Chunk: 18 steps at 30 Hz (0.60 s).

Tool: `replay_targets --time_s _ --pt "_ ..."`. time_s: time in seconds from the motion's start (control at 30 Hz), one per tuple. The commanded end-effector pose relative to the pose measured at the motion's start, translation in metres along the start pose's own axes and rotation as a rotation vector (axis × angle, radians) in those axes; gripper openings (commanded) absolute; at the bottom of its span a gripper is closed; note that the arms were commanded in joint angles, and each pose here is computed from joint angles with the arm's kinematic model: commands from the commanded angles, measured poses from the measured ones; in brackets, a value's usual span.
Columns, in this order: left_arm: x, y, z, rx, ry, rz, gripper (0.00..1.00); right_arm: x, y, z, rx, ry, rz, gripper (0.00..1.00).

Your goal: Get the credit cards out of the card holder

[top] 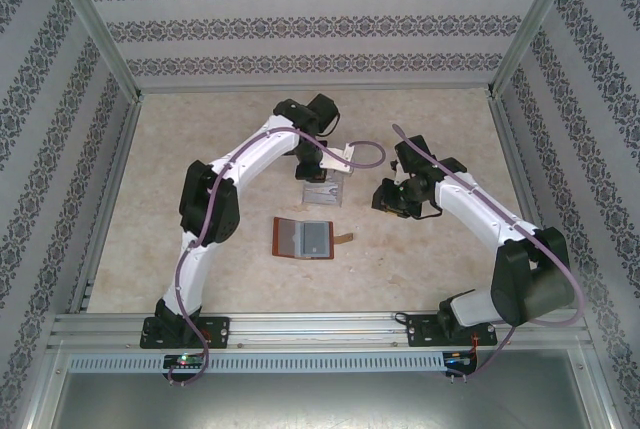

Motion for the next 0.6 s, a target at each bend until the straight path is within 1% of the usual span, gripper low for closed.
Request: replay_targets --time_s 0.0,0.23,0.57 --pt "-0.009 0.005 -0.001 0.025 0.037 0.048 0.0 -0.008 0.0 0.004 0.008 -0.009 0.022 0.33" --pt "-0.008 0.018 -0.001 0.055 0.044 0.056 0.0 -0.01 0.001 0.005 0.009 -0.003 0.023 0.33" --pt "-0.007 0.028 -0.002 0.084 0.048 0.054 0.06 -0.011 0.002 0.006 0.015 -0.003 0.025 0.33"
Point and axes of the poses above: each hand's point on the last joint's axis, 136 mm out from that joint toward the fingers, its own y axis out along the fingers, its own x axis along the line the jaws close on, z = x × y, the point moved 3 cm from there along -y, back along the fingers, and after that the axes turned 3 degrees about y, right-handed, at the moved point
